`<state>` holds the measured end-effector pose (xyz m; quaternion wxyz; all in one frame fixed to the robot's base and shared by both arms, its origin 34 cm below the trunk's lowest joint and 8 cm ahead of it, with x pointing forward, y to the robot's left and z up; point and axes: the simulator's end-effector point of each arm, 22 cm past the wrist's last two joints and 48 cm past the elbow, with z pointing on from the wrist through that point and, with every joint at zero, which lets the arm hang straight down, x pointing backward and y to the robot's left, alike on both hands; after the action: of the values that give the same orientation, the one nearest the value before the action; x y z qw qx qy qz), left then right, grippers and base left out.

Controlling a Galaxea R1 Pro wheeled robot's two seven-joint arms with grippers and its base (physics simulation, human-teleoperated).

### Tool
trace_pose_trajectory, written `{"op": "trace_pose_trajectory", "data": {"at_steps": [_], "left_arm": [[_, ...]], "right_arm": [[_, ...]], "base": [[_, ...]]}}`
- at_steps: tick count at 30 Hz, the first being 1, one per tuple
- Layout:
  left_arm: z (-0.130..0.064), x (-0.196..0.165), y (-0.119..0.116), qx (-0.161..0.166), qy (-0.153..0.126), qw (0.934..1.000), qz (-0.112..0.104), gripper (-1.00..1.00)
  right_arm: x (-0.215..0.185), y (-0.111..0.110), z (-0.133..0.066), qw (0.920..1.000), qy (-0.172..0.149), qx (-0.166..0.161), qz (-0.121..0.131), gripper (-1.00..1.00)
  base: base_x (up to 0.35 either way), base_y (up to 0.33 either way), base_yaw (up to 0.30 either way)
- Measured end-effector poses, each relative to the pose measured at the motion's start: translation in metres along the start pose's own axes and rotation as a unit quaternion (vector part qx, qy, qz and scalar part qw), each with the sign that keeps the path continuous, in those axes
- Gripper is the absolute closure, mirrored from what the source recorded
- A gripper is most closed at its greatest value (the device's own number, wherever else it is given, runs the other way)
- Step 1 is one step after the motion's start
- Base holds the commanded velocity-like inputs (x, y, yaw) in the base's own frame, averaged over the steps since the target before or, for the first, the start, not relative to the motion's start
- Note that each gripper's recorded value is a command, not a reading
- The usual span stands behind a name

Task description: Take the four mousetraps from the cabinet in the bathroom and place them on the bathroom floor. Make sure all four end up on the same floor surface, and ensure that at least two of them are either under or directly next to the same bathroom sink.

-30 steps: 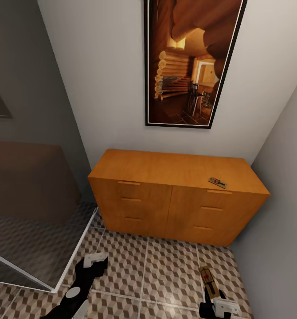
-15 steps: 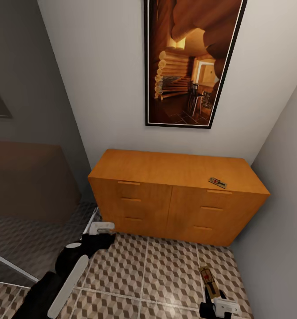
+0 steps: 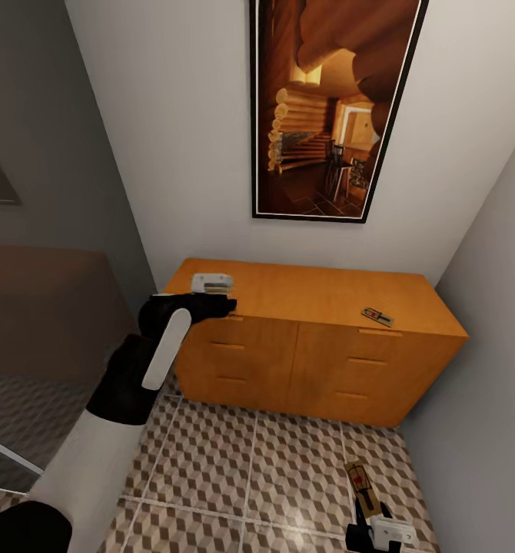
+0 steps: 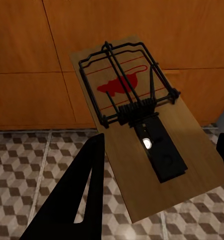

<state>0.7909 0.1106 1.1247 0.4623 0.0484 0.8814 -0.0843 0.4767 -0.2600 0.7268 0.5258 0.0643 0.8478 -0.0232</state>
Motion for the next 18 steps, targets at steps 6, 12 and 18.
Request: {"op": "trace_pose_trajectory", "data": {"at_steps": [6, 12, 18], "left_arm": [[0.022, -0.041, 0.007, -0.019, 0.011, 0.9997, 0.010, -1.00], [0.006, -0.070, 0.016, -0.024, -0.022, 0.9993, 0.020, -1.00], [-0.011, -0.089, 0.032, -0.037, -0.052, 0.9972, 0.038, -1.00]], "right_arm": [[0.000, 0.000, 0.000, 1.0000, 0.000, -0.001, 0.000, 1.00], [0.000, -0.001, 0.000, 1.0000, 0.001, 0.001, -0.001, 1.00], [0.000, 0.000, 0.000, 1.0000, 0.000, 0.001, 0.000, 1.00]], "base": [[0.000, 0.000, 0.000], [0.000, 0.000, -0.003], [0.000, 0.000, -0.160]]}}
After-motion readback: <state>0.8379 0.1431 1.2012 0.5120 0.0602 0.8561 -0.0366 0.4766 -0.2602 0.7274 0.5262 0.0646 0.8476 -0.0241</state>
